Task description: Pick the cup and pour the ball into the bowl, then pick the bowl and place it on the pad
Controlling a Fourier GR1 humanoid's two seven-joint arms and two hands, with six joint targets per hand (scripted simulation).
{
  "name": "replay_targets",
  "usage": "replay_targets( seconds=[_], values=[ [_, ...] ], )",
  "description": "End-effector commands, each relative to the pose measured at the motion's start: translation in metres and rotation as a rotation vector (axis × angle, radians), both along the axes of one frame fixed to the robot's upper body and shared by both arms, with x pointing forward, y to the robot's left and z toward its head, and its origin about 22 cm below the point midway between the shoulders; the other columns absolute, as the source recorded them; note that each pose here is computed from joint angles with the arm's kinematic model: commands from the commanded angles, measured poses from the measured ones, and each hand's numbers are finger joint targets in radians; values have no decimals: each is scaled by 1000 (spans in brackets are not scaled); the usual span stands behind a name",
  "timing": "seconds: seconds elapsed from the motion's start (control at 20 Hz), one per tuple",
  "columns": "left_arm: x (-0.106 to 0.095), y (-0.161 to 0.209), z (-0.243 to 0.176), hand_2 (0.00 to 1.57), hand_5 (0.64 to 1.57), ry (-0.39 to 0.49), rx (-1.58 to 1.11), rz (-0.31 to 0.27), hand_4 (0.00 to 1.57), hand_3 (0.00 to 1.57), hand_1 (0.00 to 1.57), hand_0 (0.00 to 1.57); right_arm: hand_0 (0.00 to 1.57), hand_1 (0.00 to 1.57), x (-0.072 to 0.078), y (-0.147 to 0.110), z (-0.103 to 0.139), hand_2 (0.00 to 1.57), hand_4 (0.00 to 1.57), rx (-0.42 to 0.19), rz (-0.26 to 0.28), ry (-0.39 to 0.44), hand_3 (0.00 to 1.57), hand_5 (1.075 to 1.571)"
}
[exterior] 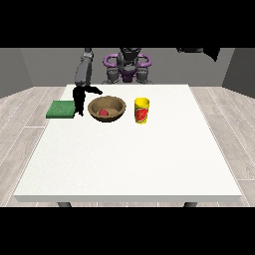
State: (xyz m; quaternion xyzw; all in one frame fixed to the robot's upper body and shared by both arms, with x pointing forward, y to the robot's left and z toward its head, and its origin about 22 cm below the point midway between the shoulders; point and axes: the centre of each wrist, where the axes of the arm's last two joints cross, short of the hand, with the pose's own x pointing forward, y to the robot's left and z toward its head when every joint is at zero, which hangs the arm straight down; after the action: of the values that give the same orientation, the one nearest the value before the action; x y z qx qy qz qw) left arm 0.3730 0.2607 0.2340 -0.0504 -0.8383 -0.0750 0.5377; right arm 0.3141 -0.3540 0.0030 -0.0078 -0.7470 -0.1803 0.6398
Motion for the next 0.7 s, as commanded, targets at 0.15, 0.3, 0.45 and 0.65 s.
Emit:
replay_targets(
  seconds=[0.15, 0.3, 0.45, 0.65],
  values=[
    [-9, 86, 35, 0, 1508, -47, -34, 10, 284, 0, 0, 0, 0, 0, 19, 38, -17, 0, 0, 14, 29, -11, 0, 1568],
    [-16, 92, 18, 0, 1509, -24, -42, 35, 281, 0, 0, 0, 0, 0, 22, 37, -32, 0, 0, 16, 42, 27, 0, 1569],
    [-21, 115, 22, 0, 1502, -47, -47, 53, 243, 0, 0, 0, 0, 0, 36, 49, -25, 0, 0, 20, 37, 2, 0, 1569],
    [-31, 125, 31, 0, 1494, -30, -36, 70, 244, 0, 0, 0, 0, 0, 32, 54, -45, 0, 0, 11, 48, 32, 0, 1571]
  ],
)
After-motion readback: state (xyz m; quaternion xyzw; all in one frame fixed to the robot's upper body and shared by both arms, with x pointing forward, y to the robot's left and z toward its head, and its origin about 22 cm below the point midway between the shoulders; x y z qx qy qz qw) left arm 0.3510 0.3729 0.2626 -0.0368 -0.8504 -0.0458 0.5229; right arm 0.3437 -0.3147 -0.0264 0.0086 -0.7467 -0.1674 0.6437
